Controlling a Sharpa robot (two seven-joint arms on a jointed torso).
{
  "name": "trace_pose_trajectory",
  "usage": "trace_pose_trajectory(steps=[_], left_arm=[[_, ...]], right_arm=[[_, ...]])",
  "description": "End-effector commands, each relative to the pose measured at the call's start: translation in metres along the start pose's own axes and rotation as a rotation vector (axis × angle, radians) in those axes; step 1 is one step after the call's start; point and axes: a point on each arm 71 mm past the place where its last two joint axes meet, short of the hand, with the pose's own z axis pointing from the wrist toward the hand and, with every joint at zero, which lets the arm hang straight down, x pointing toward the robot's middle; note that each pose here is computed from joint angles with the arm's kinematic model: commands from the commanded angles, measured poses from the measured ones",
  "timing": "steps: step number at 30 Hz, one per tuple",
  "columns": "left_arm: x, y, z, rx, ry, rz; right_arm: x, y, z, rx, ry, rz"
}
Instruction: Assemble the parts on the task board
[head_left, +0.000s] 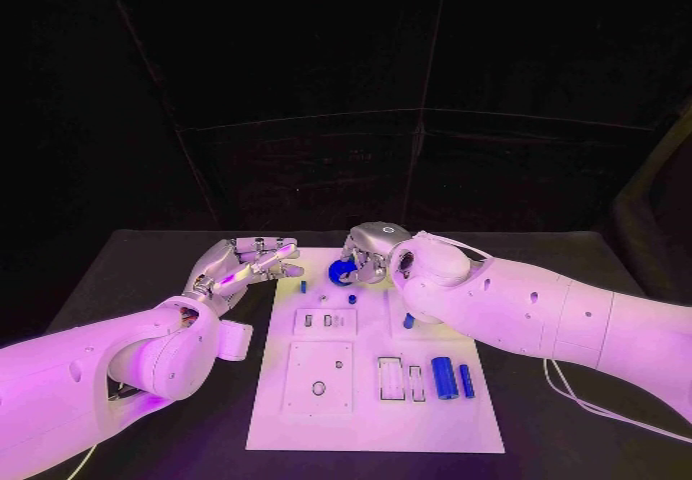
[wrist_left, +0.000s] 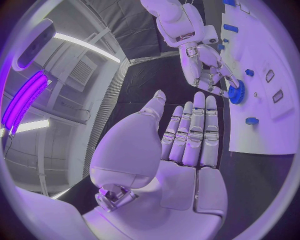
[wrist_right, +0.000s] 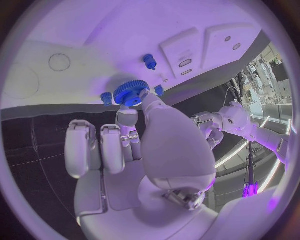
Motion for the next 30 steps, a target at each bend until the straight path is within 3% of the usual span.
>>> trace_pose_trajectory(steps=[1, 13, 30], left_arm=[[0.0015, -0.0012, 0.0006, 0.007, 0.015, -0.003], [0.0014, -0.0011, 0.0004, 0.004, 0.017, -0.004], [0.0008, -0.0010, 0.0004, 0.002, 0.015, -0.004]], right_arm=[[-0.0030, -0.0009, 0.0006, 0.023, -0.043, -0.026], [-0.0024, -0.0029, 0.0007, 0.035, -0.035, -0.036], [0.0013, -0.0016, 0.0004, 0.017, 0.018, -0.021]])
